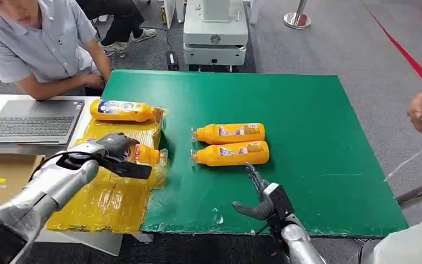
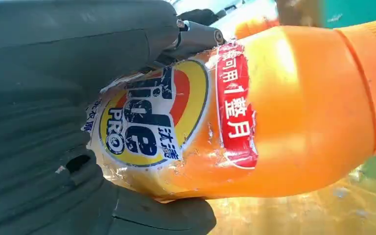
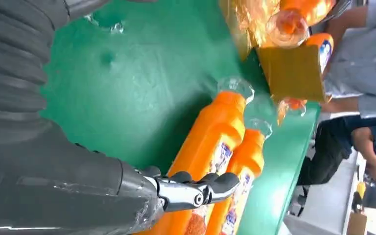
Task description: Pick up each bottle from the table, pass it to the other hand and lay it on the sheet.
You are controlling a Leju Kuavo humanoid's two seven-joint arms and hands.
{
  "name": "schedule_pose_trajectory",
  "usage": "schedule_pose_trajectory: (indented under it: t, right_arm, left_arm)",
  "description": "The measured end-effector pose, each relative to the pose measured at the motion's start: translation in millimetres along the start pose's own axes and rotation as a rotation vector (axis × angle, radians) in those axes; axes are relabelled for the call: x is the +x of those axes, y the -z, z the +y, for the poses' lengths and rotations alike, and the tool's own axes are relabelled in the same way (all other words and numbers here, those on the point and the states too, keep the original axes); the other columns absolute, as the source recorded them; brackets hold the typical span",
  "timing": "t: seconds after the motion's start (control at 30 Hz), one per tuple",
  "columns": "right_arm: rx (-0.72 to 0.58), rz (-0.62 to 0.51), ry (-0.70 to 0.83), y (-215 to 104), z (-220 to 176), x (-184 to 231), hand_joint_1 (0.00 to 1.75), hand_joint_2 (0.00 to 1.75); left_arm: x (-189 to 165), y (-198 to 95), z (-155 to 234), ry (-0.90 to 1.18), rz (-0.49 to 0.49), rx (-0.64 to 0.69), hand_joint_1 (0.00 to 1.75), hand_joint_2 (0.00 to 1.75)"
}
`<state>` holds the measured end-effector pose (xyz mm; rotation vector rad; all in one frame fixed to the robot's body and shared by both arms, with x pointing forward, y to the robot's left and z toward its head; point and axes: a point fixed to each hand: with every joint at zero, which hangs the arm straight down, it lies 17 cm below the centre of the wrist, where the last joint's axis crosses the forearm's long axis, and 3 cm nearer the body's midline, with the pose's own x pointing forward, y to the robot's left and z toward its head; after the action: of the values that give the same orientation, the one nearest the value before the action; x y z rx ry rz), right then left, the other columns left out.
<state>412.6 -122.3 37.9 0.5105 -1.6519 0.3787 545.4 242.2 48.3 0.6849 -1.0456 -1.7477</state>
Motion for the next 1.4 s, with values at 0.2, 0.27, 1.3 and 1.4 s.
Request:
schedule_pose_trajectory:
  t: [0.2, 0.27, 1.3, 1.4]
  right_arm:
    - [0.007, -0.001, 0.006, 2.3, 2.0, 0.8, 0.0, 1.75]
    - [0.006, 0.002, 0.007, 1.9, 1.5, -0.2, 0.0, 1.75]
    - [0.022, 0.007, 0.002, 6.9, 4.6, -0.2, 0.0, 1.75]
    - [0.023, 0.002, -0.002, 11.5, 3.2, 2.7, 0.0, 1.75]
  left_arm:
    - [18.9, 6.1, -8.3, 0.002, -0.025, -0.023, 1.75, 1.75]
    - [16.9, 5.8, -14.3, 0.002, -0.02, -0.035, 1.75, 1.75]
    - [10.4, 5.2, -55.7, 0.057, 0.006, -0.141, 0.0, 1.75]
    - [9.2, 5.0, -53.2, 0.076, -0.007, -0.161, 0.0, 1.75]
